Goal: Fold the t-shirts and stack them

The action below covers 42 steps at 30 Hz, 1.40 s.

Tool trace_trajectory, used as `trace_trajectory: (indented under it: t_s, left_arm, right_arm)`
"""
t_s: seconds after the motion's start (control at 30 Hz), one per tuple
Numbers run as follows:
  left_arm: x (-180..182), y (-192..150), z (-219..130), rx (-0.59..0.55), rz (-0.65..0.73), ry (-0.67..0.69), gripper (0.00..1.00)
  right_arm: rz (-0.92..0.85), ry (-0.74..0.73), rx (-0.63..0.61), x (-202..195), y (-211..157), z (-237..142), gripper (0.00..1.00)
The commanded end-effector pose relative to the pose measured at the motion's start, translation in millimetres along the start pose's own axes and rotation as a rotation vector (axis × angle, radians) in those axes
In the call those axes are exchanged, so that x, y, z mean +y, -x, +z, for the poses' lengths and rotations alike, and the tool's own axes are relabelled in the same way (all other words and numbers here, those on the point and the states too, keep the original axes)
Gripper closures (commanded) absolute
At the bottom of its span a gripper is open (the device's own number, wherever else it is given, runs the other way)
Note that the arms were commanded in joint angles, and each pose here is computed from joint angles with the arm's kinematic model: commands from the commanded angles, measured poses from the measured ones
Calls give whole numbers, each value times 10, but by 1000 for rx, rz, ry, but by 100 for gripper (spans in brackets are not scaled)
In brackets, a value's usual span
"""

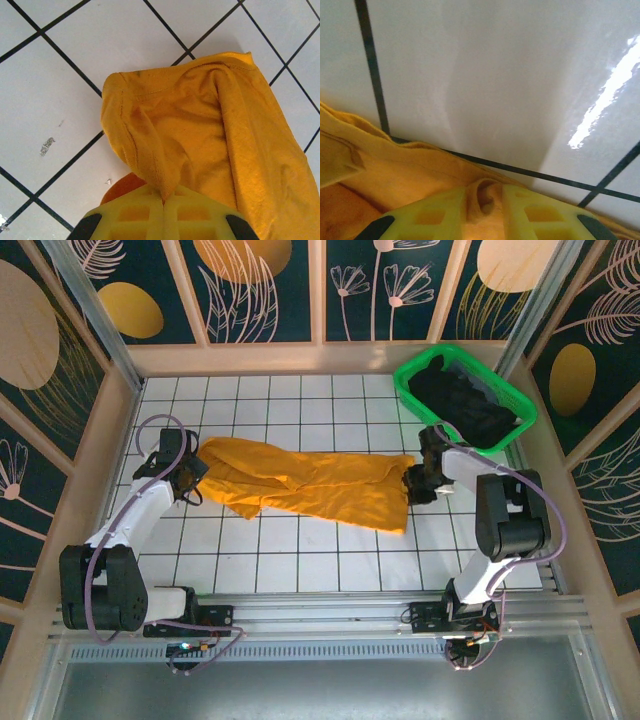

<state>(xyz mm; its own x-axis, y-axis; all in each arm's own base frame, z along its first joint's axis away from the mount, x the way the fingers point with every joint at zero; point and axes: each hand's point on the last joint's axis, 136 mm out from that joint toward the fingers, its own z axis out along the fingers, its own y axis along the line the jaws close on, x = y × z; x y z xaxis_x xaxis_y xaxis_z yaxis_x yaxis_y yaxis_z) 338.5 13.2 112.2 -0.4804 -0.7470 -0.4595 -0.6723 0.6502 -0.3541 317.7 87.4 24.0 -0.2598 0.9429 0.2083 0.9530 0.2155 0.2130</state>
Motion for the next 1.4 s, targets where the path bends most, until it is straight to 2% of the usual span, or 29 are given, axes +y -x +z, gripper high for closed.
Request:
trace_trajectory:
  t_s: [0.0,0.27,0.43,0.6,0.73,0.83,0.93,1.17,1.37]
  left_arm:
    - [34,-11,-24,2,3,-3,100]
    - [28,-10,-22,1,1,-5,100]
    - [26,-18,-11,5,-1,-6,100]
    - [18,-12,-17,4,-1,-8,100]
    - [18,0,-35,-1,-2,-8,100]
    - [29,-5,-35,0,-2,-5,100]
    - [23,-1,-42,-1,-1,-7,100]
    - [-24,9,-43,3,-10,-22,100]
    - [-71,24,-56,6,-19,-38,100]
  right_arm:
    - [25,22,-3,141,15,-24,74]
    - [40,13,13,97,-10,18,80]
    - [41,-15,-4,17,36,49,75]
    - [53,-27,-5,-13,72,110,76]
    - [56,-21,-10,13,82,103,80]
    - [54,-15,-17,27,86,79,89]
    - [44,0,-34,72,90,-1,100]
    - [-45,63,-104,277,67,-348,100]
    - [-86,99,-112,300,-20,-559,100]
